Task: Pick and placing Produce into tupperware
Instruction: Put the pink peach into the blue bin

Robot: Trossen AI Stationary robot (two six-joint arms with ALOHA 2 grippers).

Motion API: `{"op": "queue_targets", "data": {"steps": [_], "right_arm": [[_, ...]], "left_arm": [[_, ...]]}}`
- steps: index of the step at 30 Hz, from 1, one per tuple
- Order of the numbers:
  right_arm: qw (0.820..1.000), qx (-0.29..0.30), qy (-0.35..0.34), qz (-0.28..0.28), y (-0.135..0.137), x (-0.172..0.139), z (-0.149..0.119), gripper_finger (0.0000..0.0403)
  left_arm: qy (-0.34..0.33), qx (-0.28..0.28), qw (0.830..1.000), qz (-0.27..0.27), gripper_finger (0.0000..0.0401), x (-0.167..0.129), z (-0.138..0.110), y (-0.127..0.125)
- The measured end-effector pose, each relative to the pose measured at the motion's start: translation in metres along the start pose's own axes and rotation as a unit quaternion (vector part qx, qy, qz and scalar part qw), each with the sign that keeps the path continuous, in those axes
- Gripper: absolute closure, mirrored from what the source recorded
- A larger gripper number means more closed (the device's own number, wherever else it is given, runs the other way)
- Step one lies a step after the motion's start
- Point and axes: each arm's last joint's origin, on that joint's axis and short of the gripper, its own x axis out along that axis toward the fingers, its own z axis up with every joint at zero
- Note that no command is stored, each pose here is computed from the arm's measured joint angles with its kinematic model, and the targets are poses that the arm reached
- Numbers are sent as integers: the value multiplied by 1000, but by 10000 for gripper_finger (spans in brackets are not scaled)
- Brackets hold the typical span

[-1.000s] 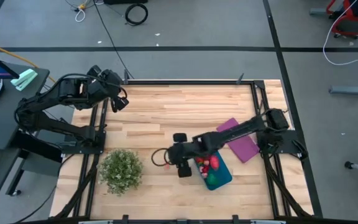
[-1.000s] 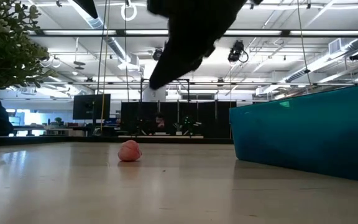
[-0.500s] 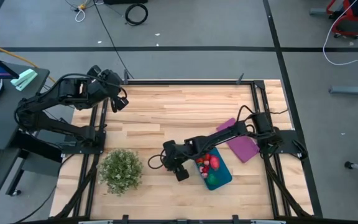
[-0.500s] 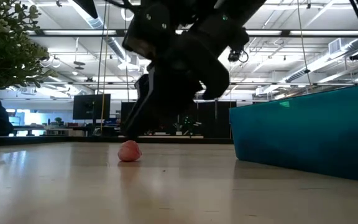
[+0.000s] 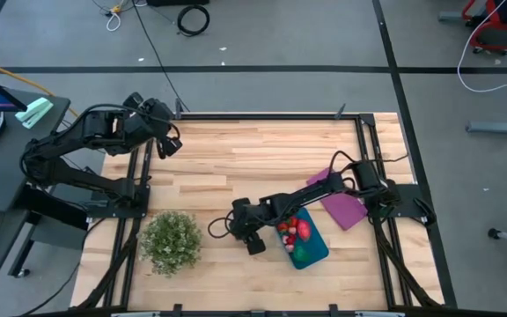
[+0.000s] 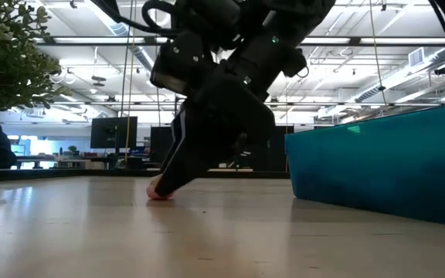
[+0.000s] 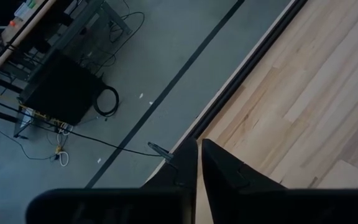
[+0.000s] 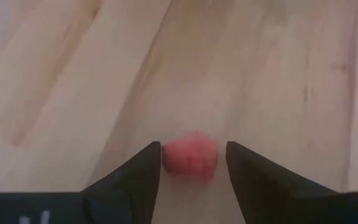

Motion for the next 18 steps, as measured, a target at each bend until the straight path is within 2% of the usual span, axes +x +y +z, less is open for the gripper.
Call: {"op": "queue_targets", "data": {"steps": [11, 14, 18], "right_arm": [[1000, 26, 4, -2, 0, -4, 1, 297], [999, 33, -1, -8, 0, -18, 8, 313], [996, 73, 19, -37, 0, -50, 17, 322]], "left_arm": [[0, 0, 1000, 0, 380, 0, 0, 0], [0, 1, 1000, 0, 382, 0, 0, 0], [0, 1, 1000, 0, 381, 0, 0, 0]]}}
